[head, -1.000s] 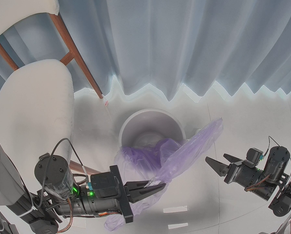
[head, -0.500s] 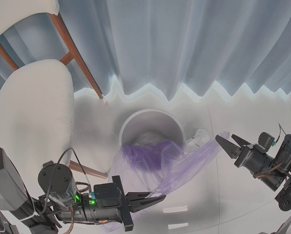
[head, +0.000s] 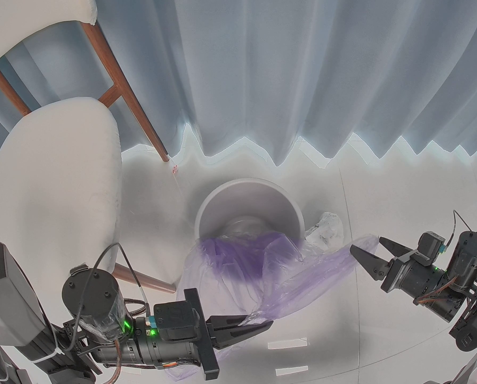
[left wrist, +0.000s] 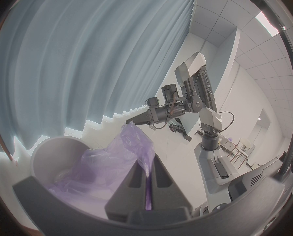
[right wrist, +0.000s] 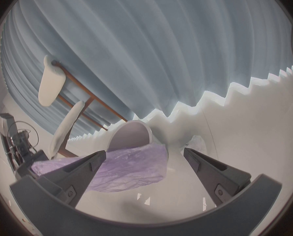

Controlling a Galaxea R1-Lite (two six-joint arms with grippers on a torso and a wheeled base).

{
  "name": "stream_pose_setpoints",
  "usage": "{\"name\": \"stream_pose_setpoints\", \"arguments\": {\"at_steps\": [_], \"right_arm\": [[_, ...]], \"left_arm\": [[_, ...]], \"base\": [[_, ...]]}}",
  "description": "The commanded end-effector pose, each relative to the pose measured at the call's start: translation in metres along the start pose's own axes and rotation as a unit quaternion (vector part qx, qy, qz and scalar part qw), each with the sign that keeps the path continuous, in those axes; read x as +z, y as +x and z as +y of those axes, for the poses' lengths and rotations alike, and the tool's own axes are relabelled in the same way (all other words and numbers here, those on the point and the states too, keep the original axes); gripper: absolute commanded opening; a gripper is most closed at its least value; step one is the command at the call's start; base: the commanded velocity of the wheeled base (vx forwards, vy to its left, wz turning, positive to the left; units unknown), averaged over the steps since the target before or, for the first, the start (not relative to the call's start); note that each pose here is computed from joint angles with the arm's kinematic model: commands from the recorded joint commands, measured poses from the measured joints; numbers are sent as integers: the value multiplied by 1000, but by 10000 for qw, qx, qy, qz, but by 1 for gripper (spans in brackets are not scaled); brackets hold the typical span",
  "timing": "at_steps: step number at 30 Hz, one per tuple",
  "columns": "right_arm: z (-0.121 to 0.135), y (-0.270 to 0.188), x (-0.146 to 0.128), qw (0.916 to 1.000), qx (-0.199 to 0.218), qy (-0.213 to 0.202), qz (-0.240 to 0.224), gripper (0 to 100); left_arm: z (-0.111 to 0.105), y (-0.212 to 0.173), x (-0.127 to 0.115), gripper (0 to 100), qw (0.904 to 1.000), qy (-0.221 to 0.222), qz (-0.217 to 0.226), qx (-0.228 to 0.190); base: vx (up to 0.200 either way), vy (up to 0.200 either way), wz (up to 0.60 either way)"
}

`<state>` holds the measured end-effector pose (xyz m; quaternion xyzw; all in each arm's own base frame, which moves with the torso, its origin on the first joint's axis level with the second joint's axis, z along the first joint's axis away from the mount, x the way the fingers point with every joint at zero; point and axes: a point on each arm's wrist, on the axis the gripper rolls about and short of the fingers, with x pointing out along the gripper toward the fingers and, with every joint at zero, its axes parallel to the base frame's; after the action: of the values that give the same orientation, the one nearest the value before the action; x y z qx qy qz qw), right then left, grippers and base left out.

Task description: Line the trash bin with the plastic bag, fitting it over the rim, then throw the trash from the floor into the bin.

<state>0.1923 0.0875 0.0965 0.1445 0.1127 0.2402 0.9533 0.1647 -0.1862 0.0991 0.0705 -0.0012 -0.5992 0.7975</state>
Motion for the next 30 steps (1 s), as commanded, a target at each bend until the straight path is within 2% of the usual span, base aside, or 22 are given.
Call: {"name": "stream_pose_setpoints", "arguments": {"at_steps": [1,6,10,13,23,30], "right_arm": [[-1,-4,-9,9997,18,-40,226,100],[4,-6,-21,9979,262,-40,599,100],[9,-4,-26,9967,367,-26,728,100],[11,-4,-27,9963,412,-21,754,100],[20,-6,-26,9954,638,-29,716,100],[37,-2,-30,9913,1044,-88,802,100]], "left_arm": [[0,0,1,0,10000,19,-31,11],[5,3,5,0,9999,61,-125,80],[6,3,10,0,9997,95,-218,103],[7,4,11,0,9996,97,-250,123],[31,-1,23,0,9966,233,-528,590],[48,-8,28,0,9936,313,-621,891]], "base": [[0,0,0],[0,0,0],[0,0,0],[0,0,0],[0,0,0],[0,0,0]]}}
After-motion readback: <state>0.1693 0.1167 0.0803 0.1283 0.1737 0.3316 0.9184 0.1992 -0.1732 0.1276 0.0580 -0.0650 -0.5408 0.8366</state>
